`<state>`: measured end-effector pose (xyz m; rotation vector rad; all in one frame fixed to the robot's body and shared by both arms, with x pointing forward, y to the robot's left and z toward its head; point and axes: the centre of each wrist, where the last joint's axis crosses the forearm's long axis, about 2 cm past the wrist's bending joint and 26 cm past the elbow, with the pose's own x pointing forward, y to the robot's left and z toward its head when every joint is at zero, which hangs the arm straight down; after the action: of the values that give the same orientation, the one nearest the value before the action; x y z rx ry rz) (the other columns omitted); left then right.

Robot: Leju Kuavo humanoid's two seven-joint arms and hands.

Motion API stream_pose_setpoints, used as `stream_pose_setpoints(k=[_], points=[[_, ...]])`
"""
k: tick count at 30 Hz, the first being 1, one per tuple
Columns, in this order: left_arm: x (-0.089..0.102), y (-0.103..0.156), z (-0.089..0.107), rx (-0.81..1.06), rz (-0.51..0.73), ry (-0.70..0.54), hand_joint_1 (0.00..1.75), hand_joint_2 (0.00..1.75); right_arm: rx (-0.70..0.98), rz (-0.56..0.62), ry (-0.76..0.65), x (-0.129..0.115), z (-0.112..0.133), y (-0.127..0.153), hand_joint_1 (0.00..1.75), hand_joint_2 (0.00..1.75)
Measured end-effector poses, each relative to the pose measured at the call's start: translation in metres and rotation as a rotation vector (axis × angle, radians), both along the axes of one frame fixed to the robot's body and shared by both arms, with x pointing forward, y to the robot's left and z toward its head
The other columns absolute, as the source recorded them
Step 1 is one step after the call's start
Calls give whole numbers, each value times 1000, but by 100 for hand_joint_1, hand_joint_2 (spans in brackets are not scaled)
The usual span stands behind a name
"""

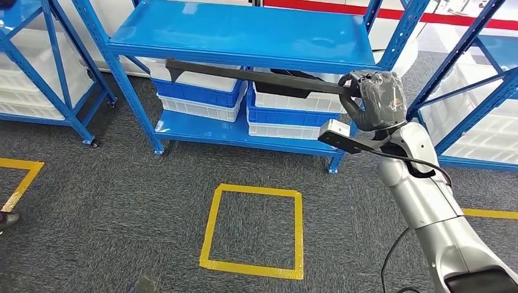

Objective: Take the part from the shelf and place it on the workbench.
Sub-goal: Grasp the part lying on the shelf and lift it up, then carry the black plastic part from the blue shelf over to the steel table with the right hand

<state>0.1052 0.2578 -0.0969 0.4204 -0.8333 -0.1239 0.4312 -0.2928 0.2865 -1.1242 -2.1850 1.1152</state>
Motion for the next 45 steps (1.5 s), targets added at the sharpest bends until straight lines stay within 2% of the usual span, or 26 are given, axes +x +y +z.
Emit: stream_pose_setpoints(k=[8,23,45], points=[[-1,0,0,0,1,3,0,0,4,-3,-21,1,8,-2,162,175],[-1,0,0,6,4,5,0,0,11,-3,-20,2,9,1,162,175],[1,1,0,11,-7,10,0,0,-1,-19,6,-1,-2,-8,162,175]])
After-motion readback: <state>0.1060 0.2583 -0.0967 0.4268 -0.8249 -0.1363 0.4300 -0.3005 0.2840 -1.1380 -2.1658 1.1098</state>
